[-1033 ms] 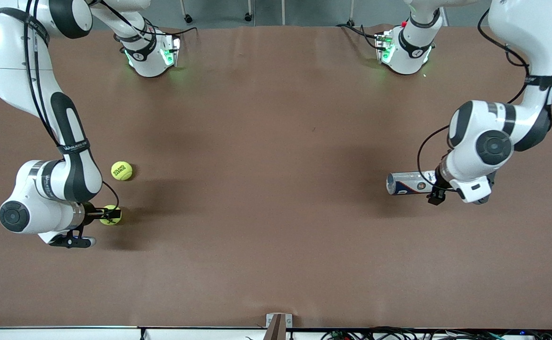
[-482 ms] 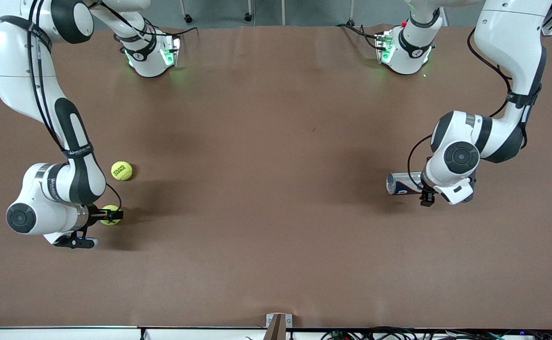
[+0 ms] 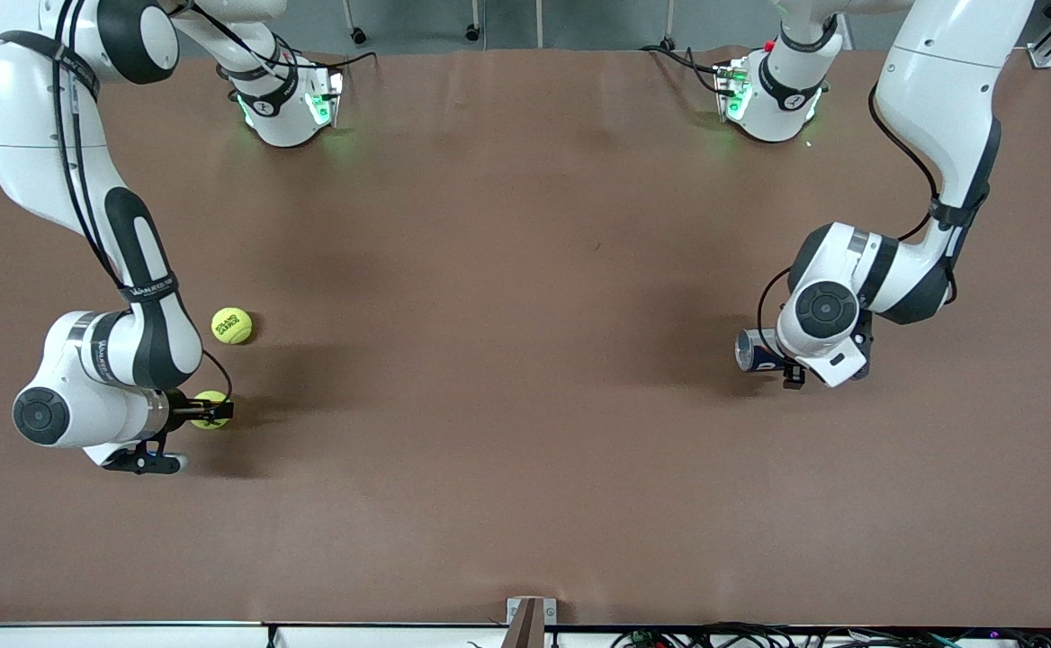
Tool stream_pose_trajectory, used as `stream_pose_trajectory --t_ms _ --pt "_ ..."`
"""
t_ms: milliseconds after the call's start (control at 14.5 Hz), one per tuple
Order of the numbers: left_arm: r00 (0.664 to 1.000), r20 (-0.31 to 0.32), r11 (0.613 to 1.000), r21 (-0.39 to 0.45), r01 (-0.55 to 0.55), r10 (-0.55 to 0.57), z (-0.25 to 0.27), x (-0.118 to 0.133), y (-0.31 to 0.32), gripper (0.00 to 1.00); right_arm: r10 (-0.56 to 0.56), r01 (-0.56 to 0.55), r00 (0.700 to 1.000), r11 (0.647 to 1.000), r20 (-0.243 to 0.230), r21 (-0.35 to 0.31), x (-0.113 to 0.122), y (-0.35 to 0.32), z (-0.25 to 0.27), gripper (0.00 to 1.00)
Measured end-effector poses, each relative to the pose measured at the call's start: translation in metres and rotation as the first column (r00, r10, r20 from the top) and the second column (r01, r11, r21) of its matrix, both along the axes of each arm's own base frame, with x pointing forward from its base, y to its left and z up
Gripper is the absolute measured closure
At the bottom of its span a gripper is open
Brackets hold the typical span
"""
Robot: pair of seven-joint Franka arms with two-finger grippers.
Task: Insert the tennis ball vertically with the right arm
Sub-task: 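Close the right gripper on the ball while the left gripper grips the can, then raise the ball with the right gripper while the left gripper uprights the can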
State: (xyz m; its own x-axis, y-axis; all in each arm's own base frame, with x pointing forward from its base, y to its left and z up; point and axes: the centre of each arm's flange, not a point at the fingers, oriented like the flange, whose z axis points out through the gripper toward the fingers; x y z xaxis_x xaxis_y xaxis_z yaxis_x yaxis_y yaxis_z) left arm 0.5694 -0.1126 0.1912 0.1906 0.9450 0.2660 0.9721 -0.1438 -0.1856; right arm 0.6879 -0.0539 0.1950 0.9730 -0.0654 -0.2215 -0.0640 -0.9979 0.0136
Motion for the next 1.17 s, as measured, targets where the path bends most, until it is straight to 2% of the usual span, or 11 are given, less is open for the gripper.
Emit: stream_pose_trajectory --t_ms 69,138,207,482,620,689,827,1033,1171 --pt "1.000 0.002 1.000 0.020 0.002 -0.002 -0.005 -0.001 0.001 0.00 0.000 0.000 1.000 1.000 0.002 0.000 0.000 0.000 0.000 0.19" --pt "1.000 0.004 0.999 0.040 0.002 -0.002 -0.010 -0.003 0.002 0.00 0.000 0.000 1.000 1.000 0.005 0.000 0.001 0.000 0.001 0.31" --pt "1.000 0.003 0.998 0.058 0.001 -0.002 -0.016 -0.006 0.004 0.00 0.000 0.000 1.000 1.000 0.007 -0.001 0.001 0.000 0.002 0.34" --pt "1.000 0.006 0.996 0.088 0.004 -0.004 -0.023 -0.008 0.007 0.00 0.000 0.000 1.000 1.000 0.008 -0.001 0.001 0.000 0.002 0.34" --pt "1.000 0.005 0.996 0.089 0.002 -0.003 -0.023 -0.008 0.007 0.09 0.000 0.000 1.000 1.000 0.009 -0.001 0.002 0.000 0.002 0.34" --pt "1.000 0.006 0.996 0.090 0.000 -0.001 -0.022 -0.008 0.007 0.09 0.001 -0.001 1.000 1.000 0.010 0.000 0.002 0.001 0.002 0.34" --pt "1.000 0.006 0.996 0.093 -0.004 0.004 -0.021 -0.008 0.007 0.19 0.006 -0.006 1.000 1.000 0.014 0.002 0.004 0.004 0.008 0.34" --pt "1.000 0.009 0.996 0.093 -0.009 0.008 -0.020 -0.007 0.009 0.24 0.027 -0.027 1.000 1.000 0.000 0.008 0.006 0.020 0.040 0.34" --pt "1.000 0.015 0.996 0.090 -0.012 0.011 -0.019 -0.005 0.011 0.26 0.055 -0.055 0.998 0.998 0.019 0.008 0.008 0.040 0.076 0.34"
